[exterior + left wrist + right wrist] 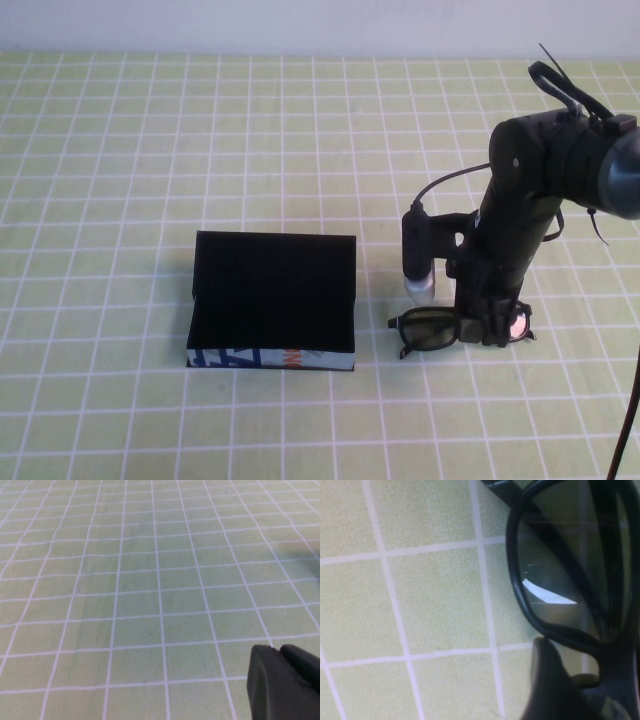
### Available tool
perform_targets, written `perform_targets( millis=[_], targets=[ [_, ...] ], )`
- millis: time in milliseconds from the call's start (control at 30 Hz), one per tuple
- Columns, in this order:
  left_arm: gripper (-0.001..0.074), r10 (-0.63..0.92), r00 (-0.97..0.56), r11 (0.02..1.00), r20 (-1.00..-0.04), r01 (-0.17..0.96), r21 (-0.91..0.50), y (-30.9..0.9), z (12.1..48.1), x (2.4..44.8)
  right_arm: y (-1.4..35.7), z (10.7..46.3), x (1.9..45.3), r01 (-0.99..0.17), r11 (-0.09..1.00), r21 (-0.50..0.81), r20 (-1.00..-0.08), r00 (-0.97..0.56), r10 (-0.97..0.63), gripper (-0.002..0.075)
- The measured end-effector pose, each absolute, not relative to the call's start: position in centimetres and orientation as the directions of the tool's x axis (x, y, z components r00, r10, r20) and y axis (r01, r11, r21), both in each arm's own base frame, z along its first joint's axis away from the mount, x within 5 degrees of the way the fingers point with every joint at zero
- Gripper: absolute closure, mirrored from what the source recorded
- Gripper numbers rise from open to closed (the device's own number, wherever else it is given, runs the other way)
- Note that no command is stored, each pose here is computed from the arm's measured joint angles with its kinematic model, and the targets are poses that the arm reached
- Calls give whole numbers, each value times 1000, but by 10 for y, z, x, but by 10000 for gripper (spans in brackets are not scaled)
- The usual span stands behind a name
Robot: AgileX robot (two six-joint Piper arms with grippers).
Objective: Return glasses to glasses case
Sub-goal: Pick up the glasses from the table
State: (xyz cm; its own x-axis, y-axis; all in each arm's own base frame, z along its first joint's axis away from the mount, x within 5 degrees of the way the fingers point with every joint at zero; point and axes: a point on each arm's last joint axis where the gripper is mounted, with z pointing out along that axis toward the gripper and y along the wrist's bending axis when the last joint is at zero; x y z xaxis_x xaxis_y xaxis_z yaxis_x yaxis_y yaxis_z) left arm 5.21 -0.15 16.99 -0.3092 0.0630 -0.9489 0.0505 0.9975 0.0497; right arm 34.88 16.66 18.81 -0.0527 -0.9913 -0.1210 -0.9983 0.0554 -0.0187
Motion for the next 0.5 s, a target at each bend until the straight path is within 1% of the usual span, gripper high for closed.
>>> perform_targets(
  millis=[100, 433, 500],
  targets=[
    [737, 63, -309, 997, -949, 51, 50, -2, 170, 52, 167, 188, 348, -998, 57, -10, -123, -56, -991, 452],
    [737, 63, -309, 997, -949, 51, 50, -2, 170, 52, 166, 188, 346, -998, 53, 16, -109, -55, -992, 649],
    [737, 63, -309, 997, -949, 51, 50, -2, 170, 52, 165, 188, 345, -998, 52, 21, -106, -54, -993, 662]
  ],
)
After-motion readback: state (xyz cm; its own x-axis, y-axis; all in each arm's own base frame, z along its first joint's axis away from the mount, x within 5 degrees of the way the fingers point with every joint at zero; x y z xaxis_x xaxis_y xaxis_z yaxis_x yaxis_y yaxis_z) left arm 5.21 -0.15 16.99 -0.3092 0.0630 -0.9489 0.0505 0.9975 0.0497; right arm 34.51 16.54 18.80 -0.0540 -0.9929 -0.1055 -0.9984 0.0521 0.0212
